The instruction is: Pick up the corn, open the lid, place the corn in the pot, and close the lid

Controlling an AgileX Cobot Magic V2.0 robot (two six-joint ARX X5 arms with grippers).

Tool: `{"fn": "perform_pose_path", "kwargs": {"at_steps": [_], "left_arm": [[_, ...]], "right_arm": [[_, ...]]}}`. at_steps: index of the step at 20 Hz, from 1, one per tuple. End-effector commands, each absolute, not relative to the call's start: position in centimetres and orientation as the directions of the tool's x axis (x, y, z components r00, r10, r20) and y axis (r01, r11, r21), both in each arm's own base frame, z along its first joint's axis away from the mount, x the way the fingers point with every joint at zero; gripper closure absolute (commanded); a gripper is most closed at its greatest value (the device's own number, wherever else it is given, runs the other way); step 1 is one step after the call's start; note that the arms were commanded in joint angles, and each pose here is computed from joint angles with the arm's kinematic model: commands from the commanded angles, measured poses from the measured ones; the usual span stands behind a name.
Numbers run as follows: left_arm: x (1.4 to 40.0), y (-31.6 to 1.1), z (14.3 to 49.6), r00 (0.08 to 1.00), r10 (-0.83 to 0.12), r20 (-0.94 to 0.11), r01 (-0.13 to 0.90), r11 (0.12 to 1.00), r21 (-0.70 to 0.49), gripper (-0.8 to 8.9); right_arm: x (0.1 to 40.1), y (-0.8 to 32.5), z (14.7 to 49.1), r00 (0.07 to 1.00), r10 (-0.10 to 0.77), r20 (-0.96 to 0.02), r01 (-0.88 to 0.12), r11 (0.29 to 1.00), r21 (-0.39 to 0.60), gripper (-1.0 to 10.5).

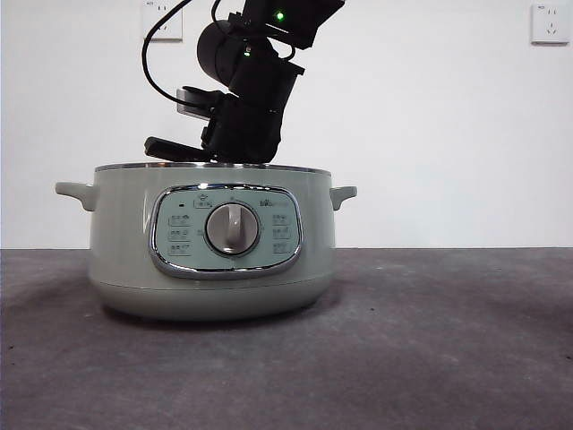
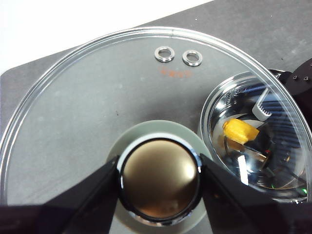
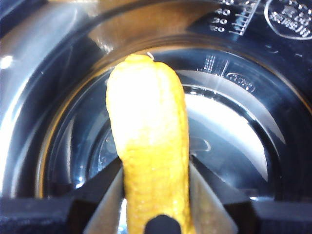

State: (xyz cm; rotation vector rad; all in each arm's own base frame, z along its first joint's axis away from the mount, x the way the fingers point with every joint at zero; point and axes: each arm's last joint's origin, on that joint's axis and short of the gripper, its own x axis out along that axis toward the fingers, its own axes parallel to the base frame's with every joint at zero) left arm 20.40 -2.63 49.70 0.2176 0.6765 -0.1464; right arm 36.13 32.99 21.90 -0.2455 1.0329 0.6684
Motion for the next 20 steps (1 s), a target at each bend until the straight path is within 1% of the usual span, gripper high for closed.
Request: {"fn": "perform_pose_path", "kwargs": {"at_steps": [1,3,5,8,9,10,11,13,14,15,16,17,20], "left_arm": [[20.0,-2.7,50.2,0.789,-0.090,-0.608,0.223,0.964,0.146,8.23],[20.3,-2.7,50.1,0.782,-0.106,-0.614,0.237,0.962,0.136,8.23],[20.6,-2.8,49.9,0.777,-0.109,-0.620,0.241,0.961,0.132,8.23],[21.5,-2.9,49.5,0.762,-0.107,-0.639,0.244,0.961,0.130,8.23],[21.9,-3.0,49.3,0.756,-0.107,-0.645,0.245,0.961,0.128,8.23],[22.4,-3.0,49.0,0.748,-0.108,-0.655,0.248,0.960,0.126,8.23],[22.8,-3.1,48.8,0.740,-0.108,-0.664,0.251,0.960,0.124,8.23],[23.9,-3.2,48.2,0.721,-0.106,-0.685,0.255,0.960,0.120,8.23],[24.5,-3.4,47.8,0.708,-0.113,-0.697,0.263,0.958,0.111,8.23],[25.0,-3.5,47.5,0.695,-0.134,-0.706,0.280,0.955,0.094,8.23],[25.6,-3.7,47.1,0.677,-0.166,-0.717,0.304,0.950,0.067,8.23],[26.2,-3.8,46.7,0.661,-0.189,-0.726,0.322,0.946,0.047,8.23],[27.9,-4.7,45.4,0.615,-0.211,-0.760,0.356,0.934,0.029,8.23]], "right_arm": [[36.0,33.1,20.3,0.299,0.352,-0.887,-0.618,0.779,0.101,4.2],[36.0,33.1,21.2,0.318,0.354,-0.880,-0.619,0.780,0.090,4.1],[35.6,33.4,23.0,0.347,0.380,-0.858,-0.628,0.773,0.089,4.1],[34.3,32.9,26.9,0.425,0.379,-0.822,-0.618,0.785,0.042,4.2],[33.8,32.4,28.0,0.436,0.372,-0.819,-0.613,0.789,0.032,4.2],[33.2,31.8,29.2,0.443,0.361,-0.821,-0.608,0.794,0.022,4.7],[32.7,31.3,30.2,0.446,0.352,-0.823,-0.604,0.797,0.013,5.6],[31.5,29.8,32.2,0.473,0.292,-0.831,-0.577,0.816,-0.041,8.1],[30.7,28.9,33.4,0.494,0.242,-0.835,-0.556,0.826,-0.089,9.8],[30.1,28.1,34.3,0.512,0.199,-0.836,-0.538,0.833,-0.132,9.6],[29.2,27.1,35.4,0.532,0.157,-0.832,-0.517,0.839,-0.172,9.6],[28.6,26.4,36.4,0.544,0.137,-0.828,-0.506,0.841,-0.193,9.6],[26.0,23.8,39.7,0.573,0.127,-0.810,-0.505,0.833,-0.227,9.6]]}}
